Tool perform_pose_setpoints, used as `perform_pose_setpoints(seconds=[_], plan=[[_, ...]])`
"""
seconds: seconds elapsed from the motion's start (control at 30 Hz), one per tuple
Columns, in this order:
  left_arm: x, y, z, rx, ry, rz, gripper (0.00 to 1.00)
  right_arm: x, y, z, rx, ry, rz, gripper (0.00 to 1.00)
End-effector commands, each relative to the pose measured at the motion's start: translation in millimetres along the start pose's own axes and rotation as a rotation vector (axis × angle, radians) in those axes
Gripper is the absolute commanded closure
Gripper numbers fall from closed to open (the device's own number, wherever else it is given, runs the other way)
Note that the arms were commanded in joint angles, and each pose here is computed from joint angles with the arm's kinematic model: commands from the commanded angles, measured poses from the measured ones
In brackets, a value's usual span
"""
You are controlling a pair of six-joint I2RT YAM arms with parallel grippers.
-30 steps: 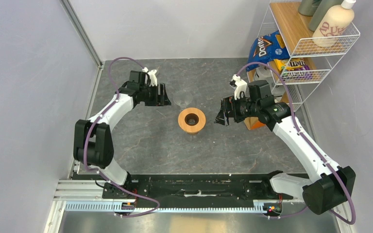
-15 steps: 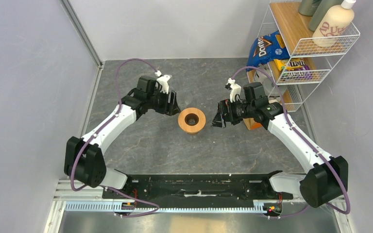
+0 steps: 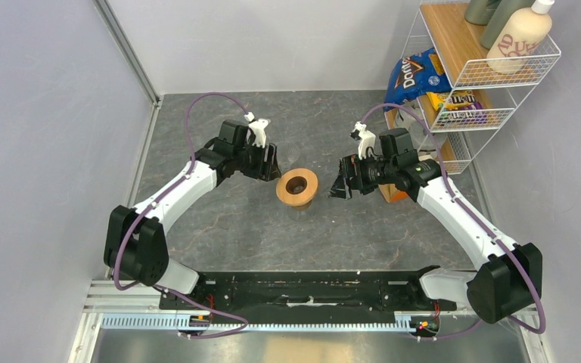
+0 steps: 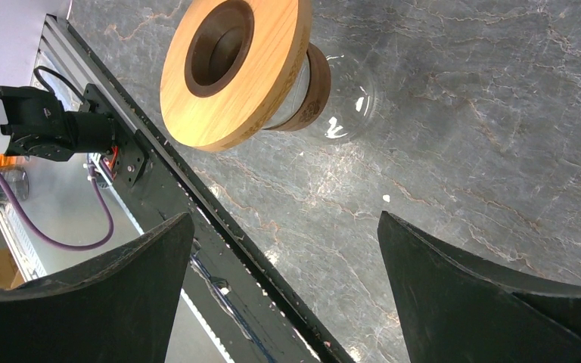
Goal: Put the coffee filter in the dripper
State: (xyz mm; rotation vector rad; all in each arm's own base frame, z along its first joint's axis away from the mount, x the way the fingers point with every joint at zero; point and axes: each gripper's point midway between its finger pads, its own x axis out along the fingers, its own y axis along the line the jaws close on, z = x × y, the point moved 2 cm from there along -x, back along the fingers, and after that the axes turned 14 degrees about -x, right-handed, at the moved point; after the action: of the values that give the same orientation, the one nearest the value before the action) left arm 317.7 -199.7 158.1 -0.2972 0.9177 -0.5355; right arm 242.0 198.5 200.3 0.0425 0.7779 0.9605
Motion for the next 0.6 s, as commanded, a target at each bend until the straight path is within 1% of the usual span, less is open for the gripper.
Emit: perform_pose_setpoints(seconds=[0.0,0.1,0.23,0.37,0.57], plan=[[-11,-16,22,0.053,-0.084,-0.044,0.31,-4,4,8,-0.025,-0.043,0.009,0.01],[-21,-23,28,0.053,-0.107,-0.06,0.31,-2,3,6,-0.016,-0.039,0.014,0.01],[-30,-20,31,0.056,-0.126,-0.021,0.3,-1,4,4,-0.016,-0.038,0.026,0.01],[-25,-13,23,0.043,-0.103,0.004,0.3,1,5,4,-0.009,-0.038,0.037,0.01],[-12,-12,16,0.027,-0.043,-0.009,0.3,-1,6,5,-0.011,-0.044,0.036,0.01]])
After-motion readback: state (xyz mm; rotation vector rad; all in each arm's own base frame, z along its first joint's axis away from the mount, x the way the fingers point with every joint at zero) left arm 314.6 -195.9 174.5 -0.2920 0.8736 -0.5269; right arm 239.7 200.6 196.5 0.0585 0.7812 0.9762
